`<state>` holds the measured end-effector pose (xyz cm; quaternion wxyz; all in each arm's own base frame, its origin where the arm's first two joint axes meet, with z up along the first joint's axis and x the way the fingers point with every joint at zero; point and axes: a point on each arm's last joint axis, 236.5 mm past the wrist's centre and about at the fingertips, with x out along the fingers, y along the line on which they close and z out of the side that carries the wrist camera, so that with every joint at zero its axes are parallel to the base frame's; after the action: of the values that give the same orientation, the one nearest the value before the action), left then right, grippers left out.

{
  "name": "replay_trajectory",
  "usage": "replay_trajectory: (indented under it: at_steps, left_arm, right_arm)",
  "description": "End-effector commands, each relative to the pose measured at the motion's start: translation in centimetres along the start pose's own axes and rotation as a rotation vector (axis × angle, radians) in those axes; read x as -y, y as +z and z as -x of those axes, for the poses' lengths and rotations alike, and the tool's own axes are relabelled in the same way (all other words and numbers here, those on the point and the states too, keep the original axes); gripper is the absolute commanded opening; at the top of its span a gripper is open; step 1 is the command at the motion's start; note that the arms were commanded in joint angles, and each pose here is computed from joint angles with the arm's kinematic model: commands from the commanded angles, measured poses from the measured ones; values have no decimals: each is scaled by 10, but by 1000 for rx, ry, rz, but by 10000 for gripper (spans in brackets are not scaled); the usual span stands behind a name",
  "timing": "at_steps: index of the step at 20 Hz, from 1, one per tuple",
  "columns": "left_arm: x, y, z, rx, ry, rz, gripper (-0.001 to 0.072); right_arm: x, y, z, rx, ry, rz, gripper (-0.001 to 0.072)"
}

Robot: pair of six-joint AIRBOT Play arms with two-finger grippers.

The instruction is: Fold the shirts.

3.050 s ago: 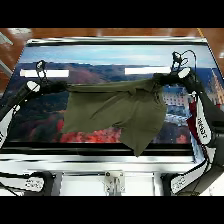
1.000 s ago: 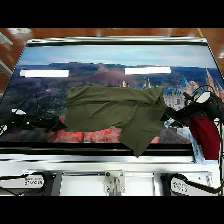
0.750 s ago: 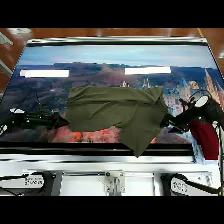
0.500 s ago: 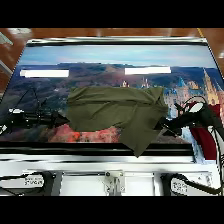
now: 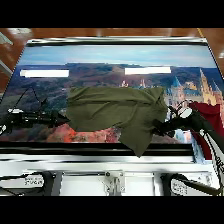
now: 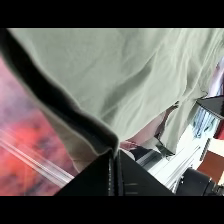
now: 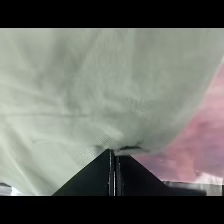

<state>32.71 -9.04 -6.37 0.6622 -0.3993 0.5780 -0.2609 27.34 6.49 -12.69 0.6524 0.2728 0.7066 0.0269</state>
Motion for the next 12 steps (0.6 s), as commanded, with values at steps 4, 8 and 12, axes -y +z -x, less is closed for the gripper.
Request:
replay_trajectory:
  at_steps: [4, 8, 12]
  left_arm:
    - [29, 28, 24, 86, 20, -156, 38]
    - [64, 68, 57, 233, 72, -288, 38]
    - [79, 104, 70, 347, 120, -325, 38]
  right_arm:
    - [-52, 30, 60, 211, 112, 145, 69]
    - [-91, 62, 122, 409, 164, 215, 69]
    - [-107, 105, 157, 583, 182, 222, 68]
